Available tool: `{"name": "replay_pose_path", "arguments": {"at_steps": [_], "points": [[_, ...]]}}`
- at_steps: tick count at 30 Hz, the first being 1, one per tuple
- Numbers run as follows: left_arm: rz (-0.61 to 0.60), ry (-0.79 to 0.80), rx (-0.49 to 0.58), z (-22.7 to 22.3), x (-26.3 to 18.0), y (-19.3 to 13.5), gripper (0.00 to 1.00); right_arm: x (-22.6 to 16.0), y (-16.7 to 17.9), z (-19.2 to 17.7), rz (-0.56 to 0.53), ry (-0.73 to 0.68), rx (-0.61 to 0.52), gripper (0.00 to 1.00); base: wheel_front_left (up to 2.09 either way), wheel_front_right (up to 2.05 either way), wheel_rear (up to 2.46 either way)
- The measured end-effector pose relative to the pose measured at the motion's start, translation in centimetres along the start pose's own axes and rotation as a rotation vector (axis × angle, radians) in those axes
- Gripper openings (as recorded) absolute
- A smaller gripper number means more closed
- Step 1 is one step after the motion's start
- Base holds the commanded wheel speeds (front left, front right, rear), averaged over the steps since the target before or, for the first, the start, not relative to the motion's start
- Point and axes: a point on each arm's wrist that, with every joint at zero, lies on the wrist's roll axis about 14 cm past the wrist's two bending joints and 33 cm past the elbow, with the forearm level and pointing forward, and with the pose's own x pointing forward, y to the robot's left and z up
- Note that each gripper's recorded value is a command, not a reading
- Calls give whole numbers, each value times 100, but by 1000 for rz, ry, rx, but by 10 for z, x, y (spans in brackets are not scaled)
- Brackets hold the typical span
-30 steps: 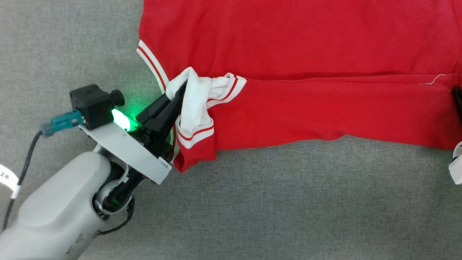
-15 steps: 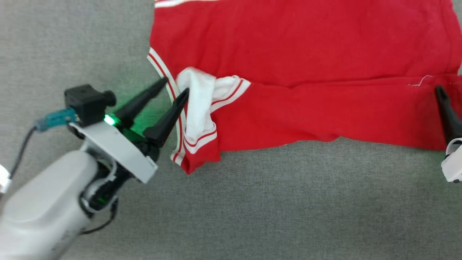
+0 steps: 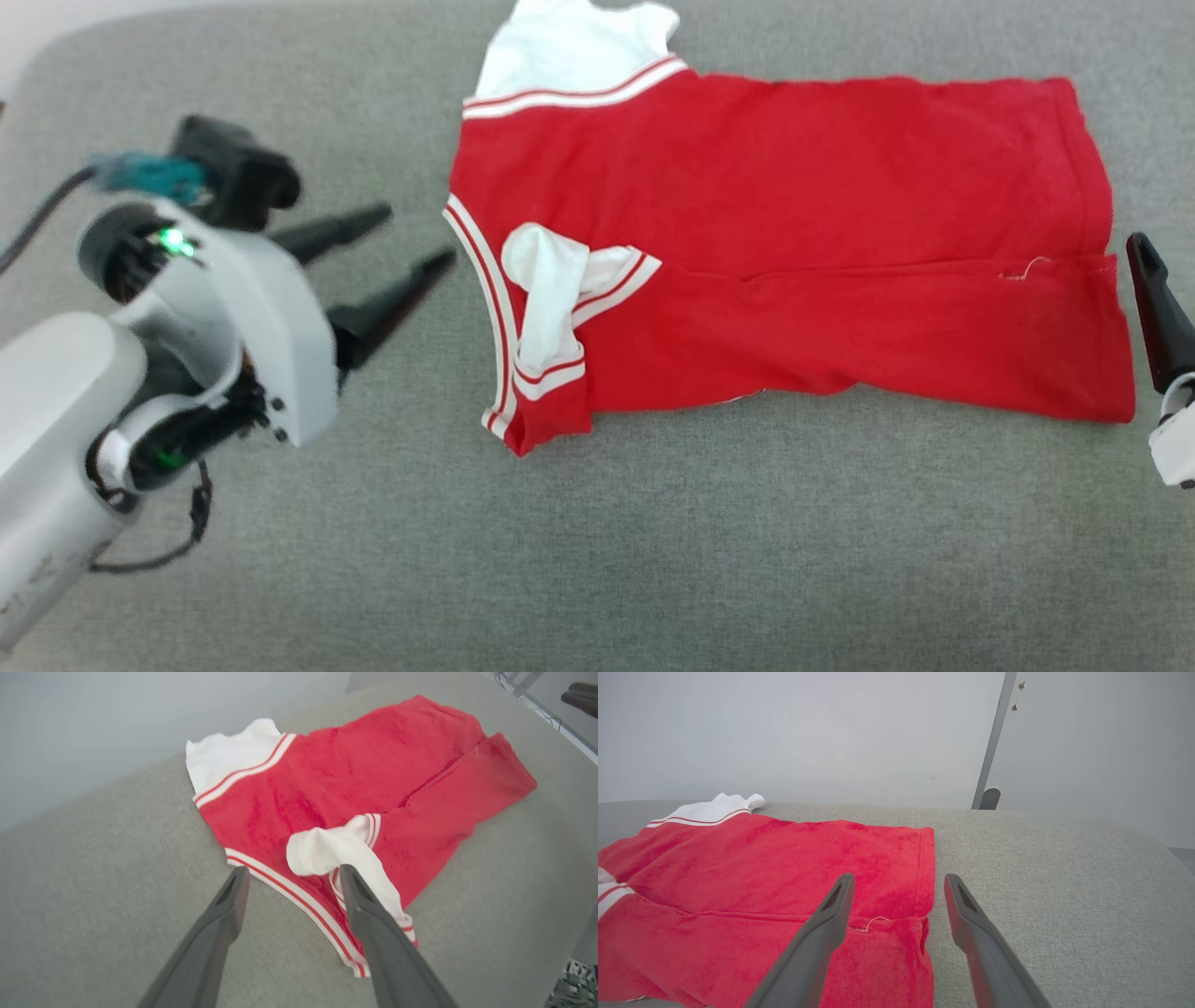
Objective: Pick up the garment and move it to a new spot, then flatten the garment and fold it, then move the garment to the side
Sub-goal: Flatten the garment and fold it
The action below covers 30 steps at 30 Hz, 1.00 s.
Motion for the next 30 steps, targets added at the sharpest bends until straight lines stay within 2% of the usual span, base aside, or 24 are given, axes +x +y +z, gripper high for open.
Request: {"name": "replay_pose_path", "arguments": {"at_steps": [6,9,15,30], "points": [[-86,366,-43,-31,-26,-39,100,-12,2,16,4,-43,14,100,0,0,0],[-124,461,-79,-35,-31,-52,100,-14,1,17,3,-49,21,100,0,0,0],[-172,512,-152,-43,-12,-67,100,-14,-5,10,-15,-45,39,100,0,0,0],[-137,638,-322,-107,39,-42,100,-6,-26,-13,-79,-15,62,100,0,0,0]]}}
